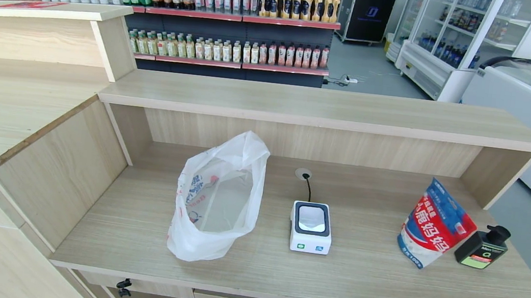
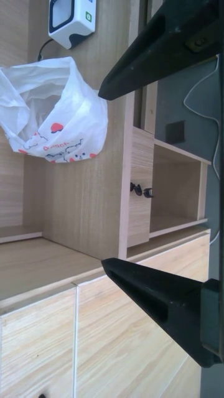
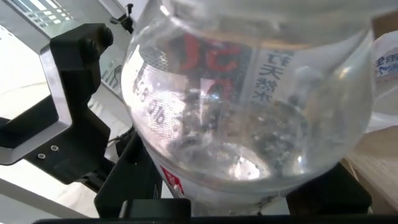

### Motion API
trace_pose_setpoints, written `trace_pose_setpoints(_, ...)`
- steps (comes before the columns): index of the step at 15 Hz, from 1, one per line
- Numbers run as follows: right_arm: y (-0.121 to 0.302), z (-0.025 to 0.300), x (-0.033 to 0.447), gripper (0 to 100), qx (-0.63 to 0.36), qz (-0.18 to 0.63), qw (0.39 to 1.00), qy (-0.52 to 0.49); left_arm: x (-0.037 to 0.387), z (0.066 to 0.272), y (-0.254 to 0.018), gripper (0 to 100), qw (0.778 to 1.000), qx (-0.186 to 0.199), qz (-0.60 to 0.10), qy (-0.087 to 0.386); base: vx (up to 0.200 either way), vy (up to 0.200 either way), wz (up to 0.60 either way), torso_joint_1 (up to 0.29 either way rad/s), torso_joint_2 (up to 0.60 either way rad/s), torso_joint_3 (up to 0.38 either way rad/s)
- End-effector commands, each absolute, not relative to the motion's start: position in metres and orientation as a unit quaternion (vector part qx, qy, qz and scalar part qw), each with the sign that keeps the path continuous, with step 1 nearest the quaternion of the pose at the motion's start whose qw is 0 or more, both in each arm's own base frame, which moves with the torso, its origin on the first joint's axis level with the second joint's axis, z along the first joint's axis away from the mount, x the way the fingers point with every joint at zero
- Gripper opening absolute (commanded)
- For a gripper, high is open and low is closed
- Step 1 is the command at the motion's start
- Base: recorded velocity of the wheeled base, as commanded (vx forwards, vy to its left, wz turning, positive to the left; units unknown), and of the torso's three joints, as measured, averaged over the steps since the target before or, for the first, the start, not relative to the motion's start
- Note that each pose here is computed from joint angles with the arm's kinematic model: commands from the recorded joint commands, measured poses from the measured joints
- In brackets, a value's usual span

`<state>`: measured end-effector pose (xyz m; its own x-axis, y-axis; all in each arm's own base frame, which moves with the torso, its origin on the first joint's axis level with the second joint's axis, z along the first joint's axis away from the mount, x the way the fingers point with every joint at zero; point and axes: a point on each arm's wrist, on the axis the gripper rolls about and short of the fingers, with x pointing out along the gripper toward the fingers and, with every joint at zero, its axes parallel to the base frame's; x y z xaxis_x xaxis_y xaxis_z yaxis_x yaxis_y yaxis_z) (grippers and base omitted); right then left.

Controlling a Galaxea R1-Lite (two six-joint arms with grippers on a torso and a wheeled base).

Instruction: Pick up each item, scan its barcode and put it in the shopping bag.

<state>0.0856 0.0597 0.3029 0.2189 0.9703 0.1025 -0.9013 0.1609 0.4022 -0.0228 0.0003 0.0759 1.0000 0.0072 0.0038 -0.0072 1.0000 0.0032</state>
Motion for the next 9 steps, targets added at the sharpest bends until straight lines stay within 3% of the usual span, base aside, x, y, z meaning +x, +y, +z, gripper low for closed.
trace_pose_setpoints(1,0.06,0.293,0.091,0,0.183,0.586,0.785,0.083,-0.023,0.076,0.0,100,1.0,0.002,0.004,-0.002,0.0,0.0,0.0,0.0,0.0,0.0)
trace_pose_setpoints(5,0.047,0.239,0.139,0,0.045,0.362,0.929,0.06,-0.023,0.076,0.0,100,1.0,0.002,0.004,-0.002,0.0,0.0,0.0,0.0,0.0,0.0)
trace_pose_setpoints(9,-0.01,0.187,0.182,0,-0.072,0.184,0.98,0.017,-0.023,0.076,0.0,100,1.0,0.002,0.004,-0.002,0.0,0.0,0.0,0.0,0.0,0.0)
